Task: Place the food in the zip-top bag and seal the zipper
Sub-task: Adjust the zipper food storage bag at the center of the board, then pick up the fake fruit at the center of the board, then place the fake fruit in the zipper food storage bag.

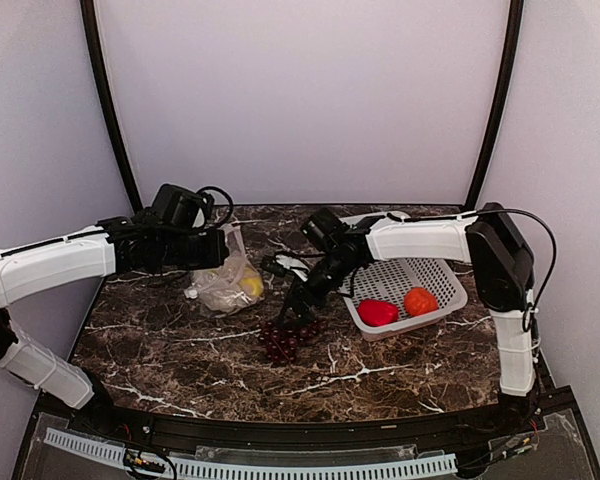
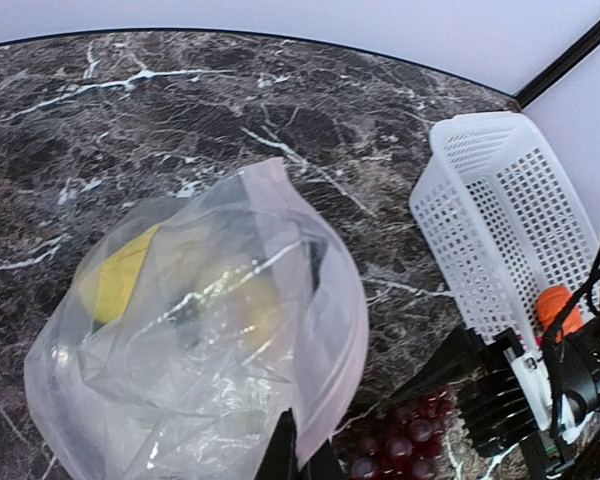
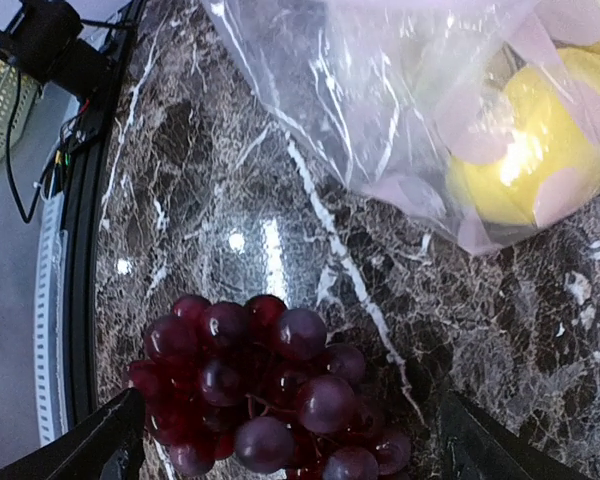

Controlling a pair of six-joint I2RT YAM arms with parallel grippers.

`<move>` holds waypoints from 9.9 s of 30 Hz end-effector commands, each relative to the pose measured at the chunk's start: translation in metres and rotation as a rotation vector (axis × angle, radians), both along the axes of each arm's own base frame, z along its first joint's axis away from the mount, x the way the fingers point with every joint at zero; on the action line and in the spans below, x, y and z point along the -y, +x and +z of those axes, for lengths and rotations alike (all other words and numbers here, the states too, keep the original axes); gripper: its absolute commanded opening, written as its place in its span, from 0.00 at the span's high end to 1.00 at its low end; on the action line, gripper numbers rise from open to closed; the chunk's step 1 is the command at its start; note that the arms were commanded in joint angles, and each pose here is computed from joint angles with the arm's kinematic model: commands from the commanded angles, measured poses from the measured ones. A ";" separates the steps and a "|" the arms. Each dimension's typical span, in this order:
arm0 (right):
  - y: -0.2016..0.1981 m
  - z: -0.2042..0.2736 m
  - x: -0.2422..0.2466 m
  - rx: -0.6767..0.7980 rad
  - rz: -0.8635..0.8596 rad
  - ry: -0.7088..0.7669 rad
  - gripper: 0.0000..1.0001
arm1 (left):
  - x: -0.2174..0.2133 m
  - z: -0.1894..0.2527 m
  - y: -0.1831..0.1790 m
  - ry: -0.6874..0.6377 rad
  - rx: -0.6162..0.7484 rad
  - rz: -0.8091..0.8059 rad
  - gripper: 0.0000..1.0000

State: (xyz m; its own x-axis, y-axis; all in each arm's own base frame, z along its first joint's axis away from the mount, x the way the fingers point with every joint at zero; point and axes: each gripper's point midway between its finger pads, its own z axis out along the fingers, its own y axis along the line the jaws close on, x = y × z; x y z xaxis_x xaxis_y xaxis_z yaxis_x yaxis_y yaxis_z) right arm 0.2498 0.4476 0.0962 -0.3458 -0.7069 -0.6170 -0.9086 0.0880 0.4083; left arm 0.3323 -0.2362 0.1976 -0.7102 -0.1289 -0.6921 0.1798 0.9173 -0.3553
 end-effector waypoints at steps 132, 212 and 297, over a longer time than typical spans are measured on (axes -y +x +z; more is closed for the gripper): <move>-0.001 -0.047 0.017 0.613 0.445 -0.157 0.11 | 0.062 0.080 0.021 -0.127 0.122 -0.254 0.99; 0.146 0.181 0.012 1.120 -0.081 -0.089 1.00 | 0.062 0.122 0.020 -0.283 0.128 -0.189 0.99; 0.059 0.207 0.009 -0.336 0.000 0.412 0.01 | 0.076 0.088 0.021 -0.235 0.129 -0.296 0.99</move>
State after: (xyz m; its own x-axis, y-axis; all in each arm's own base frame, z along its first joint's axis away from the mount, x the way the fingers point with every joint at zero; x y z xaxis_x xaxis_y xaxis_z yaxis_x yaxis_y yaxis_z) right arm 0.3027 0.4375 0.2712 -0.5958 -0.4783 -0.6452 -0.7014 -0.0816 0.7081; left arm 0.3572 -0.3154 0.2676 -0.6784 -0.0931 -0.7287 0.4497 0.7317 -0.5122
